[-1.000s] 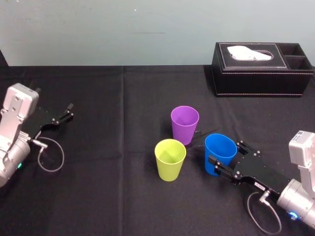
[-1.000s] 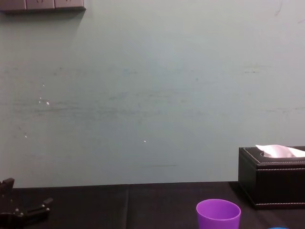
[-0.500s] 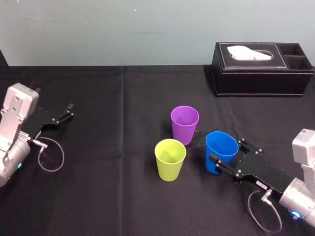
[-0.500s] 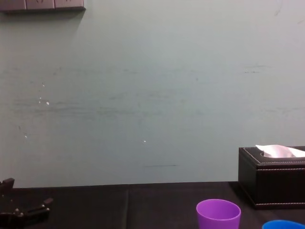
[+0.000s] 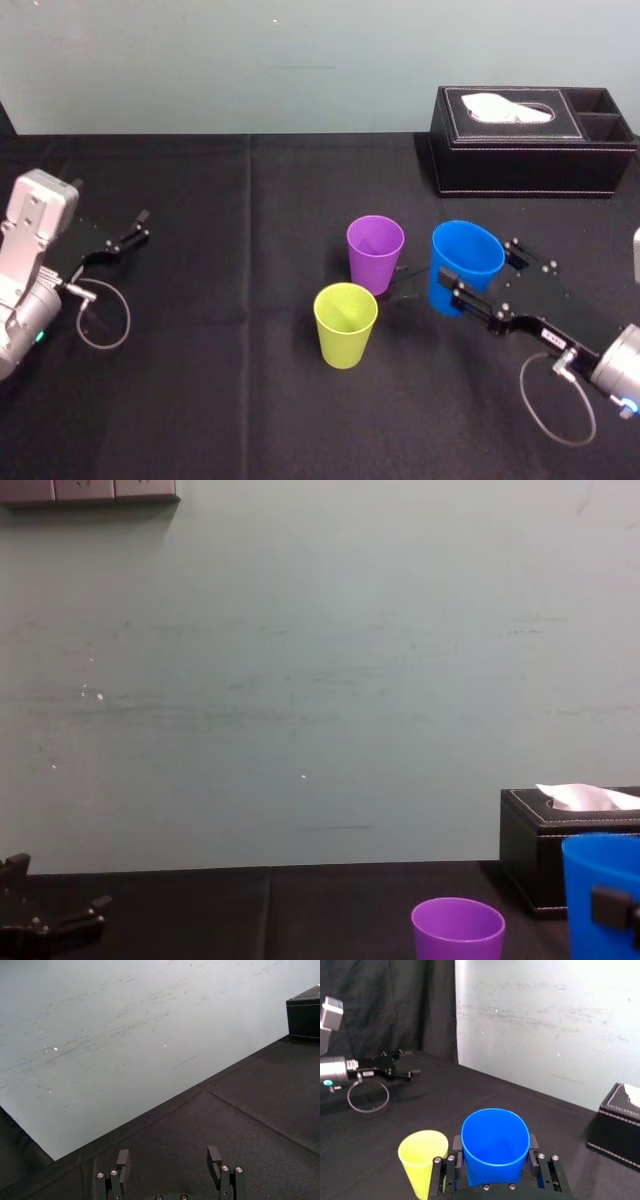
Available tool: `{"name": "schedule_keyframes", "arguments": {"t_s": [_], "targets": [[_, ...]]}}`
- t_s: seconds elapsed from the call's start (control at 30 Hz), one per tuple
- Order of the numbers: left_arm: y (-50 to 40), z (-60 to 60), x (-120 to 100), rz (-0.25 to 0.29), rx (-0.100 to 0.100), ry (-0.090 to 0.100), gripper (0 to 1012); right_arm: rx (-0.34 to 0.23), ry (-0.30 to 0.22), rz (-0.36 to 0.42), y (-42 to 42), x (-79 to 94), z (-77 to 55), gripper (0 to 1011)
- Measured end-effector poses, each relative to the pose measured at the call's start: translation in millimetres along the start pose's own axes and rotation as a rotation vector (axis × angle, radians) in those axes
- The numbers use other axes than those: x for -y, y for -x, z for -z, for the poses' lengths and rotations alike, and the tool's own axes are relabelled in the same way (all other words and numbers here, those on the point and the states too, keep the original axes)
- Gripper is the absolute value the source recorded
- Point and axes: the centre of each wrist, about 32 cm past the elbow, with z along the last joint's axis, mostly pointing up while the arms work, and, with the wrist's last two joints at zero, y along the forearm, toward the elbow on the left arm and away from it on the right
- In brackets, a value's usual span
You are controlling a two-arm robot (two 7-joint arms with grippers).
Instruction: Stack the three plastic cups sequentially using one hand.
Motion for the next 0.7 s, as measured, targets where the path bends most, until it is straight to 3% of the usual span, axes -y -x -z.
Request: {"name": "schedule_keyframes", "arguments": {"t_s": [0.13, 0.33, 0.7], "targets": [[0.0, 0.0, 0.0, 0.000, 0.000, 0.000, 1011, 0.006, -0.012, -0.006, -1.9, -4.7, -15.3, 732], [0.0, 0.0, 0.0, 0.000, 0.000, 0.000, 1011, 0.015, -0.027, -0.004, -5.7, -18.0, -27.8, 732], [0.0, 0.0, 0.0, 0.000, 0.000, 0.000, 1011, 0.017, -0.033, -0.008, -13.8, -46.5, -34.6, 732]]}}
